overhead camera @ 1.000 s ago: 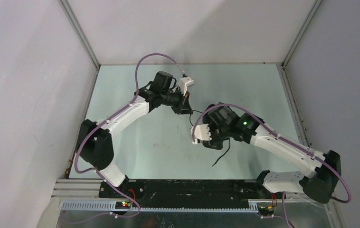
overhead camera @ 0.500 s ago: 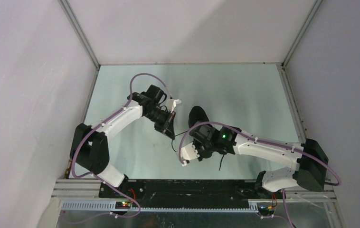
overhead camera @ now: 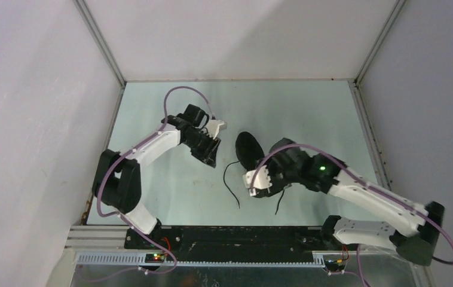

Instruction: Tie the shoes

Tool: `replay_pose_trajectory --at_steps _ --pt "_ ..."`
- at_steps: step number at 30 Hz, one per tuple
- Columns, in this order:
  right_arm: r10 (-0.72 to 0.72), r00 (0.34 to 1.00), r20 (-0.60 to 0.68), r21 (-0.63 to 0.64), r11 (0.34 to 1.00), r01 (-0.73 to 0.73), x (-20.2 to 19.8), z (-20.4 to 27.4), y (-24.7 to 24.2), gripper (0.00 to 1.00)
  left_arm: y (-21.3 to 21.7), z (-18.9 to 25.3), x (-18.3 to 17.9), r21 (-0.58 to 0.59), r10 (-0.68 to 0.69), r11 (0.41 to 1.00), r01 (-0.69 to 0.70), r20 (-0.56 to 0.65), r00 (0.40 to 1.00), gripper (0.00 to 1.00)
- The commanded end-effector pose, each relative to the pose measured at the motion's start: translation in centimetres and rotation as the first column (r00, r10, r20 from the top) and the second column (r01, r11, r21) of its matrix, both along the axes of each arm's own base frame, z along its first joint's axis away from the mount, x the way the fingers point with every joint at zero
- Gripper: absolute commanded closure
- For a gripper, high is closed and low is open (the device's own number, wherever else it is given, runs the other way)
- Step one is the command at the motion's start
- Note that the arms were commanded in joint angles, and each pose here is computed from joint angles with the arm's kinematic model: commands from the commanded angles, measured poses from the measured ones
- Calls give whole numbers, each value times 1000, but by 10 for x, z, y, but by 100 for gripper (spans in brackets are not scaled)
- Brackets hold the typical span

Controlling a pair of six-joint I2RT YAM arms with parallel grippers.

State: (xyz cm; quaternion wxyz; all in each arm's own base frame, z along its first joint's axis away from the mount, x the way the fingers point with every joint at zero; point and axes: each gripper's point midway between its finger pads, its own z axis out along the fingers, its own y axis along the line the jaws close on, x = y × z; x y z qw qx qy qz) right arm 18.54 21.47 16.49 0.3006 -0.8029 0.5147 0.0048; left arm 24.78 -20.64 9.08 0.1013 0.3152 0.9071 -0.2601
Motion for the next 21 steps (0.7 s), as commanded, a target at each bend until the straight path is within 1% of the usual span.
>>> replay_pose_trajectory --at_steps 1,2,3,4,5,6,7,8,9,10,11,12,13,14,15,16,18,19,20,21 --pt "-126 990 -58 206 969 135 -8 59 -13 32 8 44 46 6 -66 998 70 409 910 54" --pt "-209 972 -104 271 935 230 -3 72 -21 31 3 57 43 -43 -72 994 105 477 876 54" --pt "-256 957 -138 302 909 287 1 78 -26 29 1 73 36 -63 -102 985 164 552 828 52" --pt "-338 918 -210 345 853 393 9 87 -36 29 -9 68 20 -77 -158 967 242 567 809 52" --pt "-372 893 -255 359 821 444 13 89 -42 30 -21 73 3 -33 -267 930 366 625 734 51" --pt "-420 842 -340 373 762 530 18 91 -52 30 -20 60 -14 29 -358 903 429 604 712 52" --pt "-433 819 -377 374 737 563 21 91 -57 31 -32 52 -36 115 -506 815 568 617 602 53" --pt "-456 774 -439 368 694 618 24 90 -65 31 -26 40 -48 187 -591 766 615 581 560 54" --pt "-466 753 -464 365 675 642 27 89 -69 32 -32 30 -64 262 -697 656 707 571 435 54" --pt "-483 713 -508 363 631 686 32 88 -76 32 -29 23 -68 316 -744 609 728 546 385 55" --pt "-473 699 -536 370 613 698 32 90 -77 33 -33 14 -74 368 -799 518 772 530 284 55" --pt "-497 662 -561 370 564 738 39 90 -84 33 -34 10 -73 410 -826 467 784 519 220 55" --pt "-486 645 -590 376 541 752 40 92 -84 33 -39 3 -76 418 -845 426 802 501 187 54" --pt "-501 620 -603 382 501 776 45 94 -91 33 -43 1 -76 433 -858 380 817 495 136 51" --pt "-489 617 -617 391 490 779 45 97 -91 34 -49 -6 -78 433 -870 347 832 479 114 50" --pt "-497 600 -627 393 463 795 48 98 -95 34 -54 -8 -78 444 -878 315 839 473 80 50" --pt "-502 580 -642 395 431 811 50 100 -100 34 -65 -24 -80 463 -896 248 851 443 21 50" --pt "-509 562 -652 391 409 824 51 100 -103 34 -74 -26 -80 483 -894 229 845 447 -13 50" --pt "-510 556 -656 392 399 829 52 99 -105 34 -78 -34 -81 487 -903 198 851 428 -35 50" --pt "-507 544 -669 389 385 837 51 97 -107 34 -87 -35 -82 496 -898 180 850 436 -64 50"
